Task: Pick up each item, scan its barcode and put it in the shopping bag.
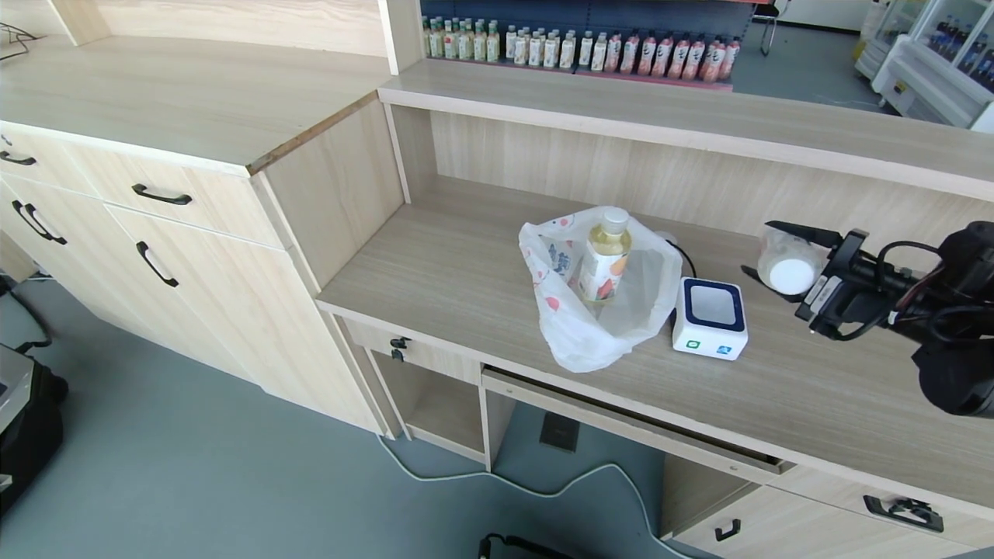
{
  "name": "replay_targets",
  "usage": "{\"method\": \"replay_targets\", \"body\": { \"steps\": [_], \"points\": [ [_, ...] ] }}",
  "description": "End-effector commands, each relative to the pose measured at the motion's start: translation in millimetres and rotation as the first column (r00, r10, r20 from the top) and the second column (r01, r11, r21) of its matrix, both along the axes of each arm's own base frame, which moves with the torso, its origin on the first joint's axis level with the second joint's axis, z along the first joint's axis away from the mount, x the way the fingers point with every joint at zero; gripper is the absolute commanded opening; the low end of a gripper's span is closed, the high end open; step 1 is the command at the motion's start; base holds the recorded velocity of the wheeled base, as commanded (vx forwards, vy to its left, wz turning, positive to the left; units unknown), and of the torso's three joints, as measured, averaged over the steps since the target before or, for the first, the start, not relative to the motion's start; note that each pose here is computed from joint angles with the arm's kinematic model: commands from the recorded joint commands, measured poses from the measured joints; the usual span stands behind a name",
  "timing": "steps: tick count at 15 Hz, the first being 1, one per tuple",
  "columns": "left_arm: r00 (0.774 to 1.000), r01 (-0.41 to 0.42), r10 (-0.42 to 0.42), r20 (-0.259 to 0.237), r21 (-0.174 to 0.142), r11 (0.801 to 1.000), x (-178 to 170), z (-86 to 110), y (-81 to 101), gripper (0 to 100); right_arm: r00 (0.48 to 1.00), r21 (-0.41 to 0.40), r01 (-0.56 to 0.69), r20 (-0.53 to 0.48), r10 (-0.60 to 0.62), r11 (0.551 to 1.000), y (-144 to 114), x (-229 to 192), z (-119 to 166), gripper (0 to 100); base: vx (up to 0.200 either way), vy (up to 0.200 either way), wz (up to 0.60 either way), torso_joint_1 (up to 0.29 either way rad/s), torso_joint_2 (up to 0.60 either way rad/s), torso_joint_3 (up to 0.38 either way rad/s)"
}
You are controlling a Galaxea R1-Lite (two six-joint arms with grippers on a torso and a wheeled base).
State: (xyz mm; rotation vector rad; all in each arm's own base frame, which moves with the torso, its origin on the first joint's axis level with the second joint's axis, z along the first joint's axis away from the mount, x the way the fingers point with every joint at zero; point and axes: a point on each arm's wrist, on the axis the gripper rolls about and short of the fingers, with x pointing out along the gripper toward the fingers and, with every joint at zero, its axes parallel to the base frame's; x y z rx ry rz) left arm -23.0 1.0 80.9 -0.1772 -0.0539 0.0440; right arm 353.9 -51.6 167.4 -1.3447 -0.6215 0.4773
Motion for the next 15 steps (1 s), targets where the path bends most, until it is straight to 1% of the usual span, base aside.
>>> {"method": "replay_targets", "body": {
  "steps": [1,2,6,15],
  "points": [
    [1.0,-0.001,0.001,0.001,0.0,1.0,0,0.0,0.0,100,0.999,-0.004,-0.018,-0.049,0.017,1.0,6,7,-23,0,0.0,0.0,0.0,0.0,0.0,0.0],
    [1.0,-0.001,0.001,0.001,0.0,1.0,0,0.0,0.0,100,0.999,-0.019,-0.017,-0.049,0.016,1.0,6,6,-26,0,0.0,0.0,0.0,0.0,0.0,0.0],
    [1.0,-0.001,0.001,0.001,0.0,1.0,0,0.0,0.0,100,0.997,-0.028,-0.027,-0.079,0.024,0.999,10,3,-38,0,0.0,0.0,0.0,0.0,0.0,0.0],
    [1.0,-0.001,0.001,0.001,0.0,1.0,0,0.0,0.0,100,0.996,-0.03,-0.048,-0.071,0.046,0.998,18,10,-46,0,0.0,0.0,0.0,0.0,0.0,0.0]
  ]
}}
